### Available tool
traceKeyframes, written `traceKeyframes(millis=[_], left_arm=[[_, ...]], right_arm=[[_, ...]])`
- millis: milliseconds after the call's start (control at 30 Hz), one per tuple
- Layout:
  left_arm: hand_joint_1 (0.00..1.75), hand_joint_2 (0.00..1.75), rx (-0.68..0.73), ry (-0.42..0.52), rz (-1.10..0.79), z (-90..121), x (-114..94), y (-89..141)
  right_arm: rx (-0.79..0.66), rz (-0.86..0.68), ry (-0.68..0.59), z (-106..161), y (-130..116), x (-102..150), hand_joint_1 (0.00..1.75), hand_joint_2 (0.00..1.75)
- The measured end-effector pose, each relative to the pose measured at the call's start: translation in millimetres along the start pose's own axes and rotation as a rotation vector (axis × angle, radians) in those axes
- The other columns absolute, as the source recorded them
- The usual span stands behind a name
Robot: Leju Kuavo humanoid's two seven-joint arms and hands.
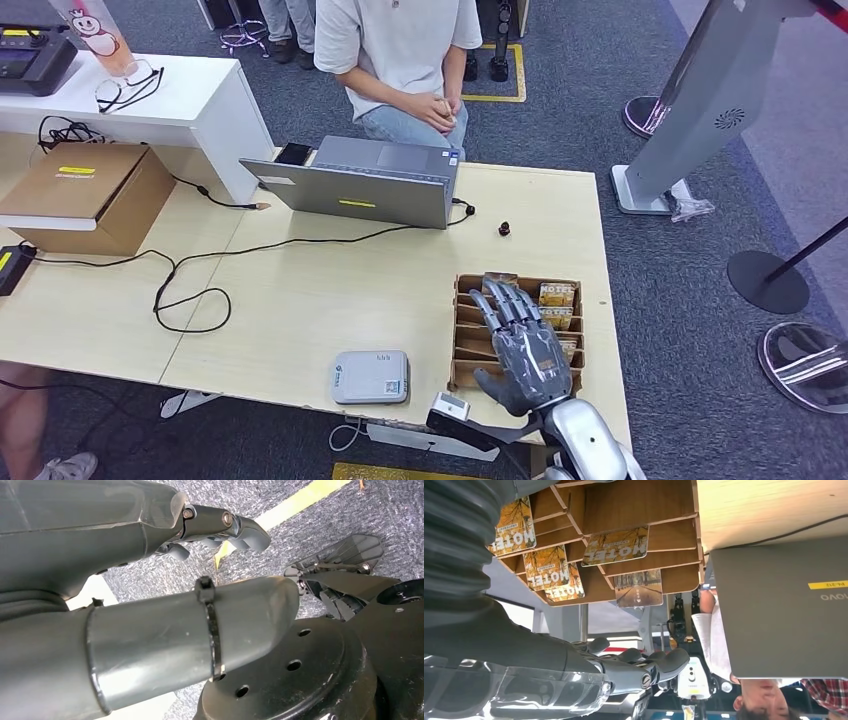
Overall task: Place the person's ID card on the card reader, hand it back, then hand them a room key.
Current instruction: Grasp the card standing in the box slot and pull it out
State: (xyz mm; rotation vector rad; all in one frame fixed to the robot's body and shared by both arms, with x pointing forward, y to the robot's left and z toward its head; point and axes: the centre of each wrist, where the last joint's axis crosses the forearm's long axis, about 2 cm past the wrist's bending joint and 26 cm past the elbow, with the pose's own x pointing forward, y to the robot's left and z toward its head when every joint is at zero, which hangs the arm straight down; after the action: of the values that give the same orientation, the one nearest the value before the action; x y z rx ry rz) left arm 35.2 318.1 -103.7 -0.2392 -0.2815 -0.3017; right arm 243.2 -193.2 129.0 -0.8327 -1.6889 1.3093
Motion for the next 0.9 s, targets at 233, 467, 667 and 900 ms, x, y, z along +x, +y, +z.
traceKeyframes(millis=[233,467,667,900], left_arm=[[0.0,0.0,0.002,-0.001,0.007,2.8,0.0,-2.4],[0.0,0.0,0.01,-0.007,0.01,4.8,1.8,-2.6],[0.0,0.0,0.013,-0.009,0.018,5.7,1.3,-3.0],[0.0,0.0,0.013,-0.006,0.017,6.4,0.8,-3.4]], right_arm=[[0.012,0.013,0.013,-1.5,0.0,-0.4,0.0,1.75],[0.015,0.024,0.021,-1.4,0.3,-0.9,0.06,1.75],[0.016,0.026,0.022,-1.4,0.4,-1.4,0.2,1.75],[0.016,0.026,0.026,-1.3,0.4,-1.8,0.37,1.75]])
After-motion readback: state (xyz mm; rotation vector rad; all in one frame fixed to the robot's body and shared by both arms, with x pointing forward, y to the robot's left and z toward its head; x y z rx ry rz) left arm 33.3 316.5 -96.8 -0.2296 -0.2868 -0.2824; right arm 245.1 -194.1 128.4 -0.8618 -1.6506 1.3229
